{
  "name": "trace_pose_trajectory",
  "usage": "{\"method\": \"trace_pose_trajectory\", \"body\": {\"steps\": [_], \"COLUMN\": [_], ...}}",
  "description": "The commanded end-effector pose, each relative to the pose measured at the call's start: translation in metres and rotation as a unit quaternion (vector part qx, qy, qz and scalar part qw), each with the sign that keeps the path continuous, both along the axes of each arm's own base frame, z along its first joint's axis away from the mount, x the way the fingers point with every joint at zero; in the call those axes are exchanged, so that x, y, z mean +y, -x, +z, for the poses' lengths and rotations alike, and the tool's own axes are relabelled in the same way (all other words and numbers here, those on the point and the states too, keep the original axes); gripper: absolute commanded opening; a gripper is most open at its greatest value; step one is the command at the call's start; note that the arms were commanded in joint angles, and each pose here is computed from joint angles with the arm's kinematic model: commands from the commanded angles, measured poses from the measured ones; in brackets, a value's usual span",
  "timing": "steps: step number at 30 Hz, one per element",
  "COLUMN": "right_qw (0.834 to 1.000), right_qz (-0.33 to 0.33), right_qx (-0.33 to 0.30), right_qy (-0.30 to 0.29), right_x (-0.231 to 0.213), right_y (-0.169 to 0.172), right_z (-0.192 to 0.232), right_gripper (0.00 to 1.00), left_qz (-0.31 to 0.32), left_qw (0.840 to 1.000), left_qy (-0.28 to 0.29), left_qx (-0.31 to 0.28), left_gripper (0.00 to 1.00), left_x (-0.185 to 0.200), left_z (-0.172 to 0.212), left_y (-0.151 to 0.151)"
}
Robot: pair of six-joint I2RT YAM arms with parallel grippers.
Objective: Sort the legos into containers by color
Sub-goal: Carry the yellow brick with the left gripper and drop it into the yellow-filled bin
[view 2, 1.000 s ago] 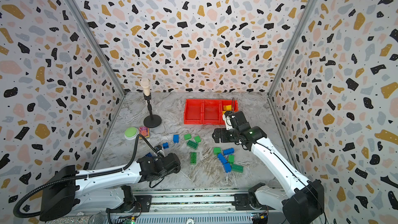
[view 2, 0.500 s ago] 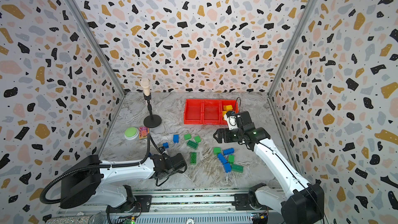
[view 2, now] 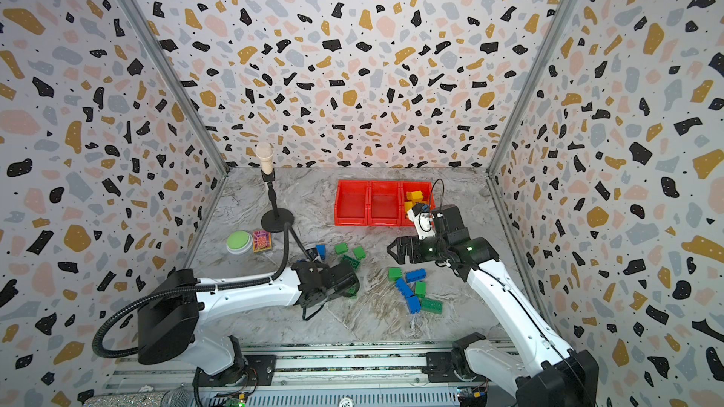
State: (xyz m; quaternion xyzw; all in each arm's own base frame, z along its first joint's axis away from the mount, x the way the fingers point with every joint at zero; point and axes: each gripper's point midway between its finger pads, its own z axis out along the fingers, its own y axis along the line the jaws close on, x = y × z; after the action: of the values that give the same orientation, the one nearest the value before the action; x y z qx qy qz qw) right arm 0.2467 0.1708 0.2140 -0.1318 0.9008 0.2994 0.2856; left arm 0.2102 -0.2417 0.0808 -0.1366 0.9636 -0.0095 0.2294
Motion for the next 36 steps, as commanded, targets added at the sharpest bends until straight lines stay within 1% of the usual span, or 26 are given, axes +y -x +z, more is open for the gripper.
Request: {"method": "trace_pose_trajectory", "body": {"steps": [1, 3, 5, 8, 10, 12, 13, 15, 17, 18, 21, 25, 30, 34, 35, 36], "right_qw": [1.0, 0.999, 0.997, 0.993, 0.989, 0.986, 0.985, 0.981, 0.979, 0.977, 0.973, 0.97, 0.966, 0.963, 0.962, 0.961], "right_qz": [-0.024, -0.046, -0.071, -0.111, -0.138, -0.156, -0.165, -0.185, -0.199, -0.207, -0.222, -0.235, -0.247, -0.259, -0.261, -0.263], "right_qx": [0.005, 0.015, 0.031, 0.04, 0.049, 0.051, 0.05, 0.051, 0.05, 0.048, 0.046, 0.049, 0.059, 0.06, 0.059, 0.06], "right_qy": [0.006, 0.015, 0.02, 0.03, 0.031, 0.021, 0.017, 0.011, 0.01, 0.014, 0.033, 0.05, 0.047, 0.052, 0.054, 0.055], "right_x": [-0.016, -0.029, -0.043, -0.06, -0.068, -0.069, -0.07, -0.072, -0.075, -0.077, -0.085, -0.091, -0.093, -0.097, -0.098, -0.099], "right_y": [0.011, 0.012, 0.014, 0.011, 0.008, 0.003, 0.001, -0.005, -0.01, -0.013, -0.019, -0.02, -0.019, -0.018, -0.018, -0.017], "right_z": [-0.005, -0.014, -0.023, -0.031, -0.029, -0.021, -0.017, -0.01, -0.005, -0.002, 0.006, 0.01, 0.01, 0.013, 0.014, 0.015], "right_gripper": [0.99, 0.99, 0.99, 0.99, 0.99, 0.99, 0.99, 0.99, 0.99, 0.99, 0.99, 0.99, 0.99, 0.99, 0.99, 0.99], "left_qz": [-0.054, -0.075, -0.099, -0.142, -0.185, -0.233, -0.245, -0.273, -0.284, -0.288, -0.291, -0.308, -0.301, -0.285, -0.281, -0.275], "left_qw": [0.997, 0.995, 0.993, 0.987, 0.98, 0.965, 0.959, 0.941, 0.922, 0.91, 0.882, 0.858, 0.847, 0.848, 0.848, 0.85], "left_qy": [-0.051, -0.047, -0.042, -0.026, 0.013, 0.064, 0.083, 0.146, 0.21, 0.244, 0.315, 0.35, 0.378, 0.386, 0.388, 0.387], "left_qx": [-0.03, -0.037, -0.051, -0.065, -0.075, -0.101, -0.114, -0.14, -0.159, -0.17, -0.195, -0.216, -0.222, -0.225, -0.227, -0.228], "left_gripper": [0.14, 0.14, 0.14, 0.14, 0.14, 0.15, 0.16, 0.16, 0.16, 0.17, 0.17, 0.19, 0.19, 0.2, 0.21, 0.25], "left_x": [-0.018, -0.041, -0.065, -0.103, -0.138, -0.178, -0.192, -0.222, -0.24, -0.249, -0.264, -0.282, -0.292, -0.292, -0.291, -0.29], "left_z": [0.034, 0.051, 0.07, 0.084, 0.09, 0.103, 0.105, 0.109, 0.109, 0.107, 0.105, 0.107, 0.095, 0.082, 0.081, 0.079], "left_y": [-0.027, -0.051, -0.083, -0.131, -0.161, -0.189, -0.2, -0.223, -0.239, -0.245, -0.259, -0.264, -0.274, -0.284, -0.286, -0.29]}}
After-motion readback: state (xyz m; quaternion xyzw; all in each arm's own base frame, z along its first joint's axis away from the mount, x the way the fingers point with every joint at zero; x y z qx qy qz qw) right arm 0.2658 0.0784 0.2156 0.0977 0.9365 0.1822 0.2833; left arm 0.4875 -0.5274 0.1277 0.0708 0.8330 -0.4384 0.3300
